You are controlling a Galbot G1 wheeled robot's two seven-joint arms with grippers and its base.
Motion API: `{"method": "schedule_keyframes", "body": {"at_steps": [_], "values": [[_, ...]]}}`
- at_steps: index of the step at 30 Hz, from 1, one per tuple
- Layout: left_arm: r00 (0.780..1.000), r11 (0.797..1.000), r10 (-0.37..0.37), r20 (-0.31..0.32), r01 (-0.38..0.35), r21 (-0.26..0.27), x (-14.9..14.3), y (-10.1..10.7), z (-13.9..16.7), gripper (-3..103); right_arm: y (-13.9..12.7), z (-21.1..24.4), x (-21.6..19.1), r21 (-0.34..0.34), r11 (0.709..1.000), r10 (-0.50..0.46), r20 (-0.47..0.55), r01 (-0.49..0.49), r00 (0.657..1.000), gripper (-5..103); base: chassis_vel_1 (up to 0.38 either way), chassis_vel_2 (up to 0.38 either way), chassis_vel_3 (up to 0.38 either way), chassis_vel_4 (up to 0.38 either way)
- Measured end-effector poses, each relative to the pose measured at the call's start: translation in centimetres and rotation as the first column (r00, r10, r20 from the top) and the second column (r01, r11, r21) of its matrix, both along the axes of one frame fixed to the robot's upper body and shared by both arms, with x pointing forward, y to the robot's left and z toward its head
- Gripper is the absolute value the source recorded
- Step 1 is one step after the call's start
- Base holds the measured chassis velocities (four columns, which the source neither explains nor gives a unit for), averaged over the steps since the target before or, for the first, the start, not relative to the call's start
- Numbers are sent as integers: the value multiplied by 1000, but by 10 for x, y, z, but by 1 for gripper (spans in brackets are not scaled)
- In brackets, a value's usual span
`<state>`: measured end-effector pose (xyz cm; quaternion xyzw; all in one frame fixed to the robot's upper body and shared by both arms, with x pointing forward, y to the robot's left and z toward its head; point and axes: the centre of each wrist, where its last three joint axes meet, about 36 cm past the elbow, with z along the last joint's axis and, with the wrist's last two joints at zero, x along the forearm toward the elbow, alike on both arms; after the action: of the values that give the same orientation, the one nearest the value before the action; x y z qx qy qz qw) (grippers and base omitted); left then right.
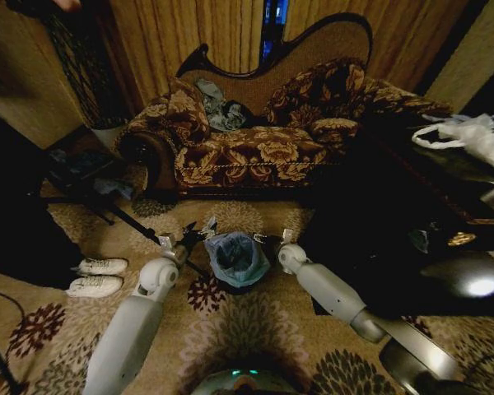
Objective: Place a garbage bag over the trash bin.
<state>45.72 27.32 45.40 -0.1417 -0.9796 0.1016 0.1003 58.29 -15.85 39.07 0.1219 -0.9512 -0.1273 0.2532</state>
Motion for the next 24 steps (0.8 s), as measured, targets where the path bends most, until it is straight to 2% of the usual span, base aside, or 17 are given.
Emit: {"method": "schedule_keyframes", "body": {"at_steps": [3, 4, 7, 8, 10, 11, 12, 14, 15, 18, 19, 21, 23, 24], "values": [[998, 1000, -2, -58, 0, -29, -10, 7, -3, 100, -10, 5, -23, -20, 1000, -6, 61, 7, 998, 100, 0, 0, 0, 0], [998, 1000, -2, -58, 0, -29, -10, 7, -3, 100, -10, 5, -23, -20, 1000, -6, 61, 7, 998, 100, 0, 0, 0, 0], [994, 998, 11, -107, -17, -59, -28, 10, -11, 100, -23, 4, -54, -68, 998, 8, 194, 5, 981, 100, 0, 0, 0, 0], [994, 998, 11, -107, -17, -59, -28, 10, -11, 100, -23, 4, -54, -68, 998, 8, 194, 5, 981, 100, 0, 0, 0, 0], [993, 996, 23, -113, -34, -88, -44, 6, -6, 100, -29, 5, -79, -82, 996, 9, 300, 17, 954, 100, 0, 0, 0, 0], [993, 996, 23, -113, -34, -88, -44, 6, -6, 100, -29, 5, -79, -82, 996, 9, 300, 17, 954, 100, 0, 0, 0, 0], [993, 995, 33, -112, -44, -90, -51, 3, -3, 100, -33, 5, -93, -84, 996, 0, 353, 32, 936, 100, 0, 0, 0, 0], [994, 996, 44, -95, -51, -72, -67, -3, 5, 100, -43, -2, -125, -94, 994, -10, 419, 55, 908, 100, 0, 0, 0, 0], [994, 996, 44, -95, -51, -72, -67, -3, 5, 100, -43, -2, -125, -94, 994, -10, 419, 55, 908, 100, 0, 0, 0, 0], [996, 998, 69, -52, -69, -8, -97, -15, 23, 100, -67, 2, -172, -107, 990, -29, 491, 93, 871, 100, 0, 0, 0, 0], [996, 998, 69, -52, -69, -8, -97, -15, 23, 100, -67, 2, -172, -107, 990, -29, 491, 93, 871, 100, 0, 0, 0, 0], [997, 997, 74, -34, -74, 5, -121, -26, 38, 100, -82, 7, -206, -127, 984, -40, 516, 123, 856, 100, 0, 0, 0, 0], [997, 997, 77, -32, -77, 9, -131, -29, 40, 100, -87, 6, -221, -136, 982, -42, 511, 129, 859, 100, 0, 0, 0, 0], [996, 996, 84, -23, -84, 24, -147, -33, 43, 100, -95, 4, -246, -158, 976, -51, 499, 149, 865, 100, 0, 0, 0, 0]]}}
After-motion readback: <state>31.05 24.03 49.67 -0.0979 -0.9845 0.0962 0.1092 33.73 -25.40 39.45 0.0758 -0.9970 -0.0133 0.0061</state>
